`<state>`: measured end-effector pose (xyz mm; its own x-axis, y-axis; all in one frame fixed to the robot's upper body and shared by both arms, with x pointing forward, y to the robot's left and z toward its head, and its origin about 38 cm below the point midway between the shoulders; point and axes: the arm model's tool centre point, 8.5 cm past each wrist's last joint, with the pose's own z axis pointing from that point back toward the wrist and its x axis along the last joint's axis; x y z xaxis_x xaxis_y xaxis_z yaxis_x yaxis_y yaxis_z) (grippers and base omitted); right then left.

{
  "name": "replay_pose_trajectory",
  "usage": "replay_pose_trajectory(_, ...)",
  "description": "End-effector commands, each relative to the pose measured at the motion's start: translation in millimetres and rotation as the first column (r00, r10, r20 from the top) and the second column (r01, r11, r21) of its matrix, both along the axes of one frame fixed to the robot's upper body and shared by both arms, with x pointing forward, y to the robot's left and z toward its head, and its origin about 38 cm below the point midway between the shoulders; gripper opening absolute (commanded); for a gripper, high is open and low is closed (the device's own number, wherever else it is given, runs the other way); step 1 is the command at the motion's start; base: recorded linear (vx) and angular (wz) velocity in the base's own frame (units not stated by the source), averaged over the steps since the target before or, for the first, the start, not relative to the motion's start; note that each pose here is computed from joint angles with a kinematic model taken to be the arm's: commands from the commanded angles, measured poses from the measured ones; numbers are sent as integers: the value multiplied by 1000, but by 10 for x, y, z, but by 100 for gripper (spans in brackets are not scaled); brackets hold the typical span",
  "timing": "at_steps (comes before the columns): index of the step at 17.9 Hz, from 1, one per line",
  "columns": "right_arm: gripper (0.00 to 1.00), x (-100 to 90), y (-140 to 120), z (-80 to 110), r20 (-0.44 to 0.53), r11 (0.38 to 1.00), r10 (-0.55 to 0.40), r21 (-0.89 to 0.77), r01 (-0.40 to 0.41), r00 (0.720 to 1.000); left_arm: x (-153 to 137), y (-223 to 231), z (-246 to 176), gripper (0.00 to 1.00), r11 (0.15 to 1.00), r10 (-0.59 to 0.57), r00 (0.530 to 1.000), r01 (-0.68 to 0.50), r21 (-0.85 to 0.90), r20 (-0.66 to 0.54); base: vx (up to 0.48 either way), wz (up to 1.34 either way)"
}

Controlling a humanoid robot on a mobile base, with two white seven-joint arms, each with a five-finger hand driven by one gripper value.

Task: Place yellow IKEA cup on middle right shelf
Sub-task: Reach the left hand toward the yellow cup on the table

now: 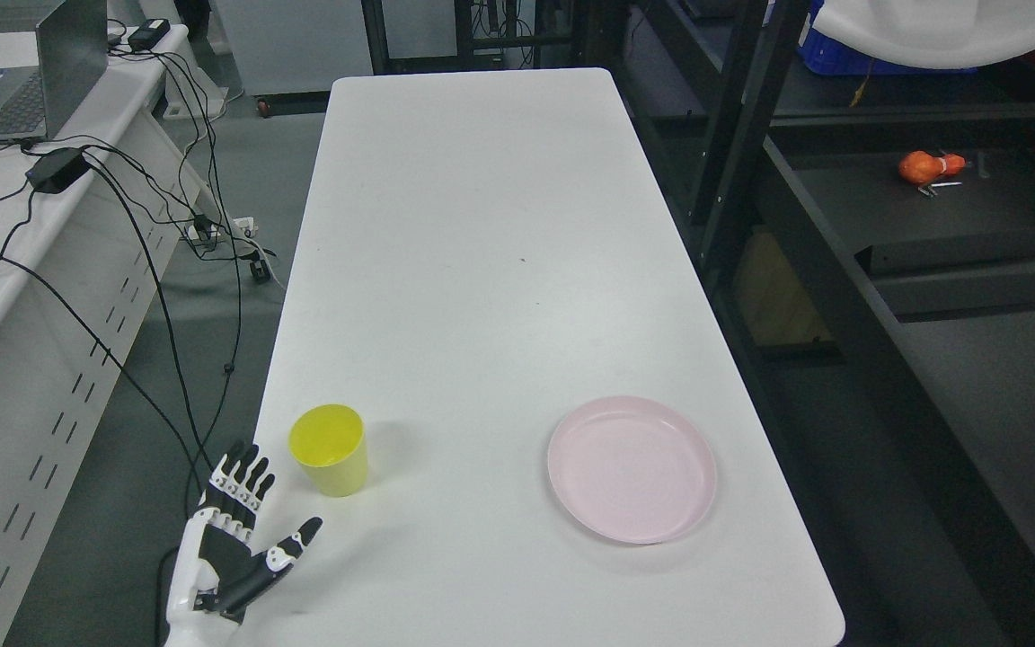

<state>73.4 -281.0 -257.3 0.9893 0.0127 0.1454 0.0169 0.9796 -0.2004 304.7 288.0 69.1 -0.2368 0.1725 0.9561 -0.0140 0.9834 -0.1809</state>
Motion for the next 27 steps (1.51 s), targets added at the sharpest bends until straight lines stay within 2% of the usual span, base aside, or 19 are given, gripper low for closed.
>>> replay_pose_trajectory(1,99,-91,-99,1,-14,1000,-8,-13,8,1000,290,121,39,98,997,10,1000,-10,75,-3,0,0)
replay_pose_trajectory(7,99,-91,-99,1,-14,1000,-8,-13,8,1000,479,-108,162,98,964,-44,999,42,261,2,0,0)
replay_pose_trajectory(15,99,-91,-99,1,-14,1000,-8,-13,8,1000,801,-212,143,98,959,-60,998,66,277,-33,0,0)
replay_pose_trajectory(24,99,-91,-99,1,-14,1000,-8,-13,8,1000,1008,-188,25,98,957,-53,996,72,280,-77,0,0)
replay_pose_trajectory(27,99,-85,-98,2,-12,1000,-8,-12,8,1000,999,-254,-62,92,958,-67,993,93,272,-102,0,0)
